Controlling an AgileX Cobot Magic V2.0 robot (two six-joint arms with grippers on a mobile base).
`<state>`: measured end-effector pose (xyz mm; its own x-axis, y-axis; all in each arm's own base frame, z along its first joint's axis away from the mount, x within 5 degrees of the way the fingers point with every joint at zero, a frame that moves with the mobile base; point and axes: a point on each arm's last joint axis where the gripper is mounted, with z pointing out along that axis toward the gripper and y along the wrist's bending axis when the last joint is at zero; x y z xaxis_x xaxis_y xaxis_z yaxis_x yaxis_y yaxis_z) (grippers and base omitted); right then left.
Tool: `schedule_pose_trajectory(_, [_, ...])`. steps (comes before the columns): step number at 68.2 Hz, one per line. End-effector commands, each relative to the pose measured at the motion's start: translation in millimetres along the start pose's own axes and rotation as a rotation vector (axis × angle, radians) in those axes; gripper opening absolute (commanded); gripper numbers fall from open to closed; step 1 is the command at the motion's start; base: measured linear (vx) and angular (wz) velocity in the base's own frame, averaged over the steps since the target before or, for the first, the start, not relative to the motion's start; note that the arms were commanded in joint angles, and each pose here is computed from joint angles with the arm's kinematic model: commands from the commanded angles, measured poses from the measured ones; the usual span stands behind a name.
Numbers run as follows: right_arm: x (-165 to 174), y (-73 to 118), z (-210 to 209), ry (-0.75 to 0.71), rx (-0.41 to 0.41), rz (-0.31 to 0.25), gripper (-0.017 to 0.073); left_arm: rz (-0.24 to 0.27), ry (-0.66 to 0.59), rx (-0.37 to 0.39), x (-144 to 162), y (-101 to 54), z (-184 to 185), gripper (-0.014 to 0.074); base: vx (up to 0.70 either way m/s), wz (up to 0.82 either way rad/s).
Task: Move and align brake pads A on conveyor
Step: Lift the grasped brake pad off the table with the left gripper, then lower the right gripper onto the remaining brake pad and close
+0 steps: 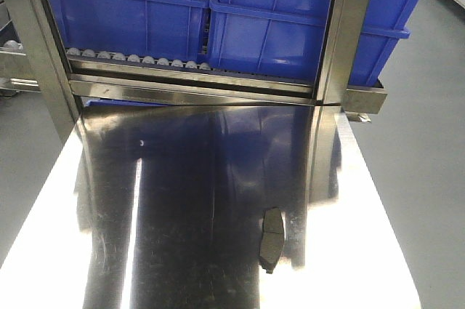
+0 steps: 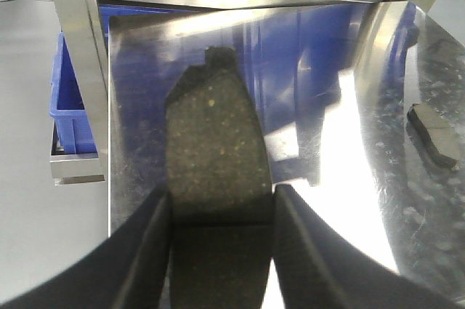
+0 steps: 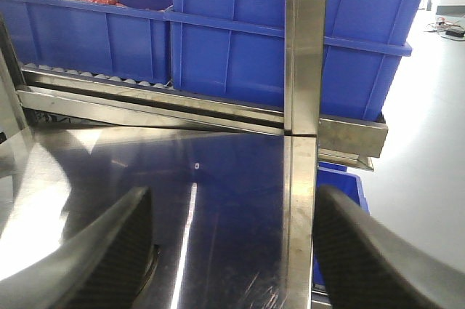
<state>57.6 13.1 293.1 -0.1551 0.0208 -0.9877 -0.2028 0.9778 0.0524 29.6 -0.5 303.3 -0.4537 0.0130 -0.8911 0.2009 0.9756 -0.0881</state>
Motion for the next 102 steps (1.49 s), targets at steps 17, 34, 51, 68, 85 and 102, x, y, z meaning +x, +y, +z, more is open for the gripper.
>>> schedule_pose_trajectory(17, [-17,0.3,-1,-0.103,0.001,0.000,0.0452,0.001,-0.103,0.021,-14,-1.8,-5,-0.0006,0.00,0.00])
schedule_pose_trajectory(34, [-26,0.8,30,0.170,0.006,0.003,0.0452,0.001,-0.103,0.021,-14,-1.8,-5,-0.0006,0.00,0.00])
schedule_pose_trajectory(51, [-34,4.0,83,0.509,-0.008,0.067,0.0452,0.001,-0.103,0.021,-14,-1.8,-5,-0.0006,0.00,0.00])
schedule_pose_trajectory(68, [-10,3.5,128,0.738,-0.002,0.101,0.0452,0.001,-0.103,0.021,-14,-1.8,-5,-0.0006,0.00,0.00])
schedule_pose_trajectory(85, [21,1.7,163,0.890,0.015,0.128,0.0452,0.001,-0.103,0.021,-14,-1.8,-5,-0.0006,0.00,0.00])
schedule_pose_trajectory(102, [29,15.9,199,0.975,-0.017,0.186,0.0452,0.001,-0.103,0.021,-14,-1.8,-5,-0.0006,0.00,0.00])
